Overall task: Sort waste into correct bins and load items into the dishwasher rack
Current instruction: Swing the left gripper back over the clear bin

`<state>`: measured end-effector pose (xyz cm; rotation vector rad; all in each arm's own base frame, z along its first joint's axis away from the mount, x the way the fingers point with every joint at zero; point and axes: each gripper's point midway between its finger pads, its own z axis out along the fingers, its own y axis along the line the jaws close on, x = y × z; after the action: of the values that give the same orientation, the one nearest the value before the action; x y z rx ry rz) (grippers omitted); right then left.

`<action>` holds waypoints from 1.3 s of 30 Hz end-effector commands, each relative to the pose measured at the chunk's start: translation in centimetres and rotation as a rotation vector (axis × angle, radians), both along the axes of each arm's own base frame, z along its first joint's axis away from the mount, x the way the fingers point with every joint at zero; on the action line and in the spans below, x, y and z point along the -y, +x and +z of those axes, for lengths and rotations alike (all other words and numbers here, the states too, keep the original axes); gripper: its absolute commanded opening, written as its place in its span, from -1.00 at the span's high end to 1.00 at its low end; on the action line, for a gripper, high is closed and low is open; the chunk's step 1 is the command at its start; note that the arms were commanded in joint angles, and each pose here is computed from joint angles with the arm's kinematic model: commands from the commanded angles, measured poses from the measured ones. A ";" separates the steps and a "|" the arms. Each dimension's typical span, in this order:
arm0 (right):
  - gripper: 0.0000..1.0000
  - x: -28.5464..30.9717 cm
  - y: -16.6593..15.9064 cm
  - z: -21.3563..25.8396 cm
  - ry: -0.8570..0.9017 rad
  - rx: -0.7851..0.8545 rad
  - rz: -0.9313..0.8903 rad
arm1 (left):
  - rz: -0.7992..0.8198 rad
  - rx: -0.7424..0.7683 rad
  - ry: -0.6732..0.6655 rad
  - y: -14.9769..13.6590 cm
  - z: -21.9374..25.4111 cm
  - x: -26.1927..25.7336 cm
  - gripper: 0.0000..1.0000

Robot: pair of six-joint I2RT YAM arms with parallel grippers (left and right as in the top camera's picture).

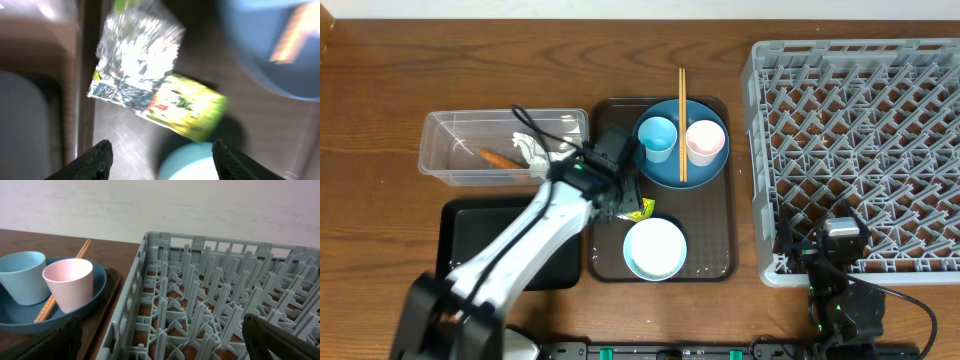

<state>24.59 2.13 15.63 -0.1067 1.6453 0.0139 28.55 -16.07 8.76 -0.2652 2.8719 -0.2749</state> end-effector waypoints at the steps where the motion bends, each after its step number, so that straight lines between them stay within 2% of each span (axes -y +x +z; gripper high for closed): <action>1: -0.99 0.3 0.0 -0.1 -0.006 -0.003 -0.013 | -0.005 0.125 -0.030 1.9 5.9 -0.9 -0.33; 7: -0.98 0.3 0.0 -0.1 -0.006 -0.003 -0.013 | 0.127 0.248 -0.014 5.5 14.2 -7.4 -0.34; 11: -0.98 0.3 0.0 -0.1 -0.006 -0.003 -0.012 | 0.294 0.305 -0.007 7.6 16.2 -13.0 -0.31; 16: -0.98 0.3 0.0 -0.1 -0.006 -0.004 -0.013 | 0.459 0.255 0.026 9.2 13.8 -19.2 -0.29; 20: -0.99 0.3 0.0 -0.1 -0.006 -0.003 -0.013 | 0.528 0.186 0.043 10.9 10.1 -22.2 -0.14; 29: -0.98 0.3 0.0 -0.1 -0.006 -0.003 -0.013 | 0.577 0.051 0.118 11.9 3.9 -24.8 -0.14; 39: -0.99 0.3 0.0 -0.1 -0.006 -0.003 -0.012 | 0.576 -0.022 0.135 10.8 2.2 -24.8 -0.07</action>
<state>24.59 2.13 15.62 -0.1068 1.6457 0.0139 39.86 8.12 11.62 -1.0368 2.6419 -0.0169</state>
